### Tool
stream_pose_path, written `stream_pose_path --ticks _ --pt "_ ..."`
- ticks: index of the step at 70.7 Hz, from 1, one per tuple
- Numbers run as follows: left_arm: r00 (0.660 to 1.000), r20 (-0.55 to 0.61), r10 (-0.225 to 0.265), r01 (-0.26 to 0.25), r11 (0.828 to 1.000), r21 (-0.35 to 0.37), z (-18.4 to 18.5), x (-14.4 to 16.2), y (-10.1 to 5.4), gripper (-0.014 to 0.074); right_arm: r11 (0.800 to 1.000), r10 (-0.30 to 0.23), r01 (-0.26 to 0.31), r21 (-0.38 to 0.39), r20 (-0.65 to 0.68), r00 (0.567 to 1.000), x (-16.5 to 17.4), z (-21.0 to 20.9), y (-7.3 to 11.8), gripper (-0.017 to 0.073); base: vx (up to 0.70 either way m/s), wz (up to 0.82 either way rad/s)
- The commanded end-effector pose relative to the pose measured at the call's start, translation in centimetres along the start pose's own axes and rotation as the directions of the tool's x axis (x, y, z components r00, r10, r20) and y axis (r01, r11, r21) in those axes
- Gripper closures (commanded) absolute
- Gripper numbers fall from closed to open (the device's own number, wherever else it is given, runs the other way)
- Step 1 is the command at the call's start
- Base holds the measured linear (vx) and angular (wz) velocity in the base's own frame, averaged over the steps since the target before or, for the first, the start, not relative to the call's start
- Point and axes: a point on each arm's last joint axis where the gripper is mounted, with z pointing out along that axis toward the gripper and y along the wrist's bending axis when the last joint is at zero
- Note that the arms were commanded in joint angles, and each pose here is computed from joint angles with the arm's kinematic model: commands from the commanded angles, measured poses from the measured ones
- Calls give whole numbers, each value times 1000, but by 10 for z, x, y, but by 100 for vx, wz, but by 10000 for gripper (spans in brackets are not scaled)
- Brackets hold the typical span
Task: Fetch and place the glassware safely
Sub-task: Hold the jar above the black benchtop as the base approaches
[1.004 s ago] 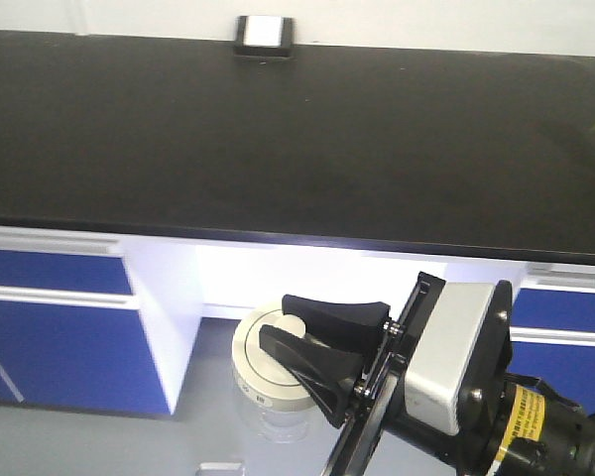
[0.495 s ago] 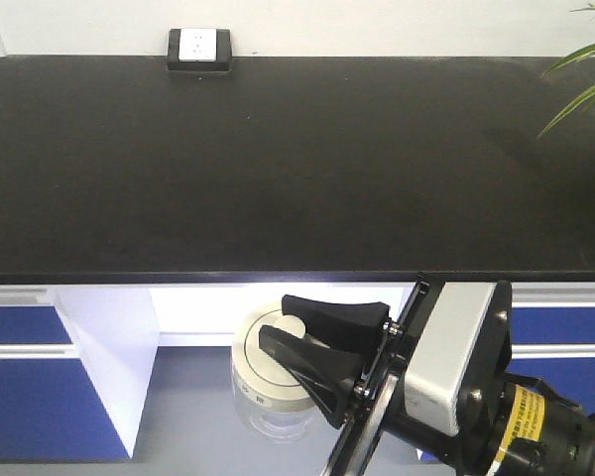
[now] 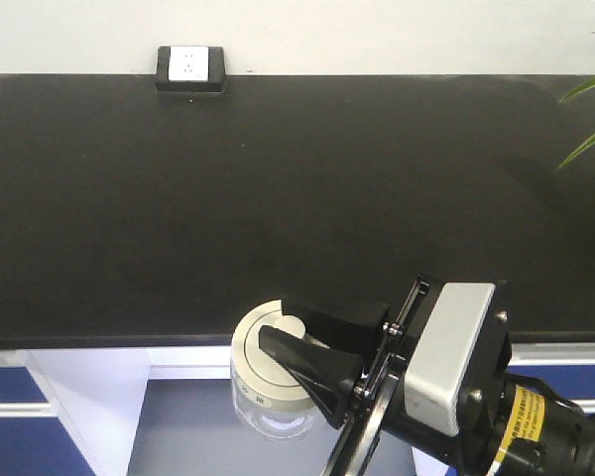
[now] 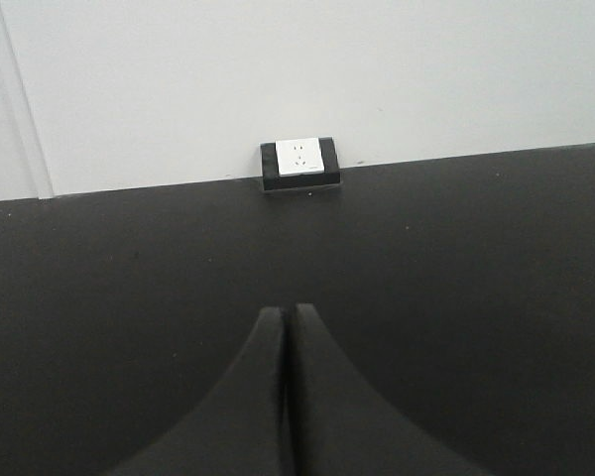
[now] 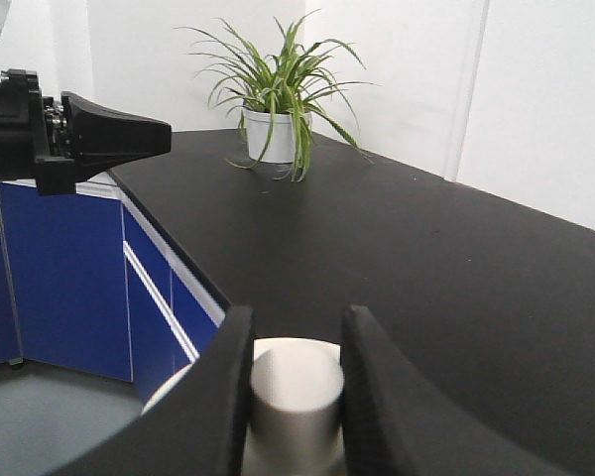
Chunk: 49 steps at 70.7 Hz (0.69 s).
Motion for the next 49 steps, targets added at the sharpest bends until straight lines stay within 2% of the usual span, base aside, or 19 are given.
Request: stream_pose_path --ticks 1,49 --pt "995 98 -15 15 1000 0 0 -16 0 601 1000 -5 6 -8 155 988 -23 0 0 560 22 0" --pt "995 98 -15 15 1000 0 0 -16 0 601 1000 -5 6 -8 155 988 -23 0 0 560 19 3"
